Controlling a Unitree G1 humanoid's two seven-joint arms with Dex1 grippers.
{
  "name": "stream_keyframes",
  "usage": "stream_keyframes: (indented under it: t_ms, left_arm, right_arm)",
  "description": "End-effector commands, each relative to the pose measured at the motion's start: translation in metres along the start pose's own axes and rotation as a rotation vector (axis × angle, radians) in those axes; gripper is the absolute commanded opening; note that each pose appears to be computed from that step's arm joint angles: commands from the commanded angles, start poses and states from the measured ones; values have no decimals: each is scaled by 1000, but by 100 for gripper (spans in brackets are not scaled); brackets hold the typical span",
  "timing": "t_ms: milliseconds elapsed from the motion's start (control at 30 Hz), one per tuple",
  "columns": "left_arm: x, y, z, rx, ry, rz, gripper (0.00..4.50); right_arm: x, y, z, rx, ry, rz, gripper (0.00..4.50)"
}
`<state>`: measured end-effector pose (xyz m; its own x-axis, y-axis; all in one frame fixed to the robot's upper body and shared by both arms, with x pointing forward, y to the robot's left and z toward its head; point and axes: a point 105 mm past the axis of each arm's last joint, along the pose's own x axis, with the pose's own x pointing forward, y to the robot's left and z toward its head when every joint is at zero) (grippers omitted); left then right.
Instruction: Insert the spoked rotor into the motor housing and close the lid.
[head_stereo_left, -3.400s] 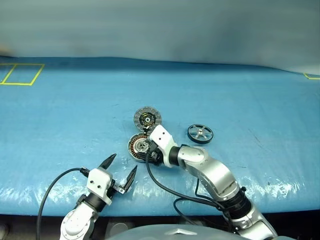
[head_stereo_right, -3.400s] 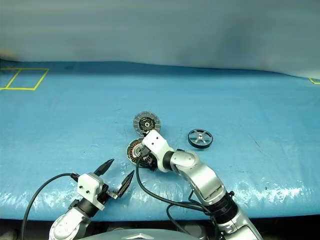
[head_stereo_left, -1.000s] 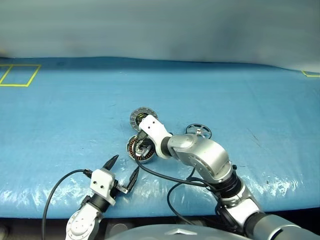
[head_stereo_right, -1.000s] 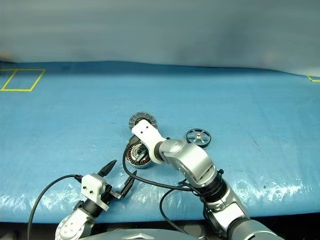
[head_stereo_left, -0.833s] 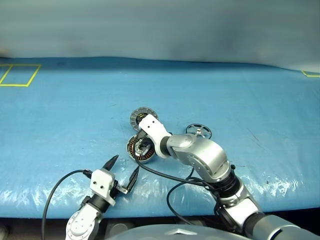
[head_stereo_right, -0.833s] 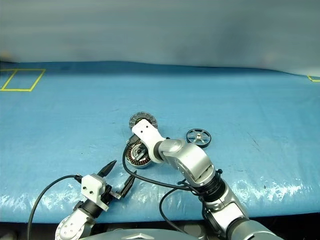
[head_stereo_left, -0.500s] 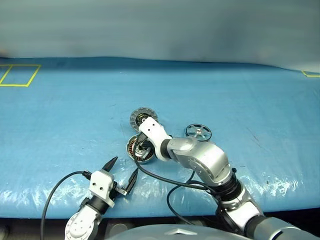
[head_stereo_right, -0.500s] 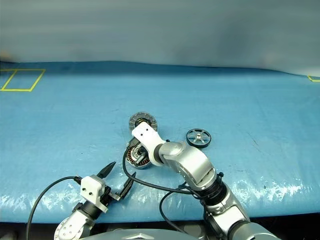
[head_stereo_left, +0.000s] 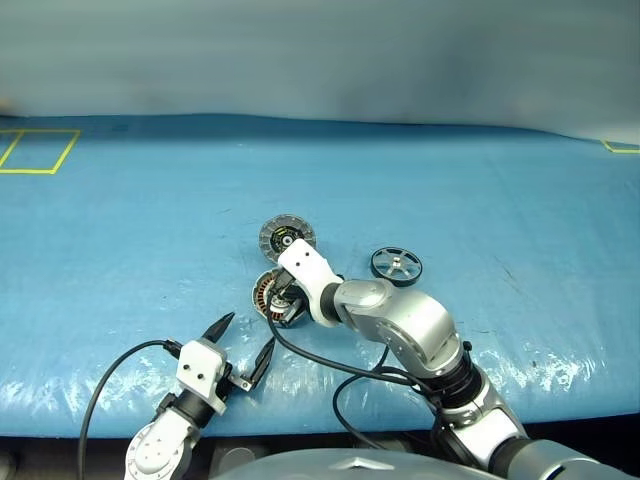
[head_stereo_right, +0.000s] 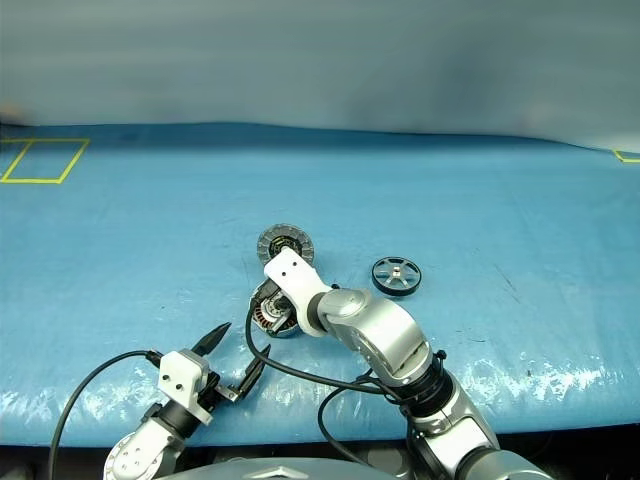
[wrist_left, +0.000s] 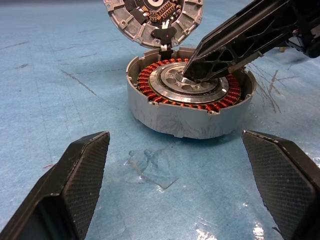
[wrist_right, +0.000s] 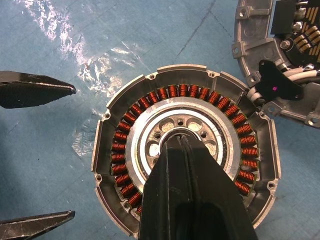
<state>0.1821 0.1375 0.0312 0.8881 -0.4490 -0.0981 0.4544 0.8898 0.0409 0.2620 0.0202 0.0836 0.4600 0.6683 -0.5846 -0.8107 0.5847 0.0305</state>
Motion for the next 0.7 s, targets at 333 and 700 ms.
stream_keyframes:
  t_ms: [333,700]
  left_arm:
    - [2,2,5,0,-38,13,450]
    - [0,0,2,-17,-36,35,450]
  right_arm:
    - [0,5,-5,-192,101,56,3]
    - [-7,3,18,-261,-26,33,3]
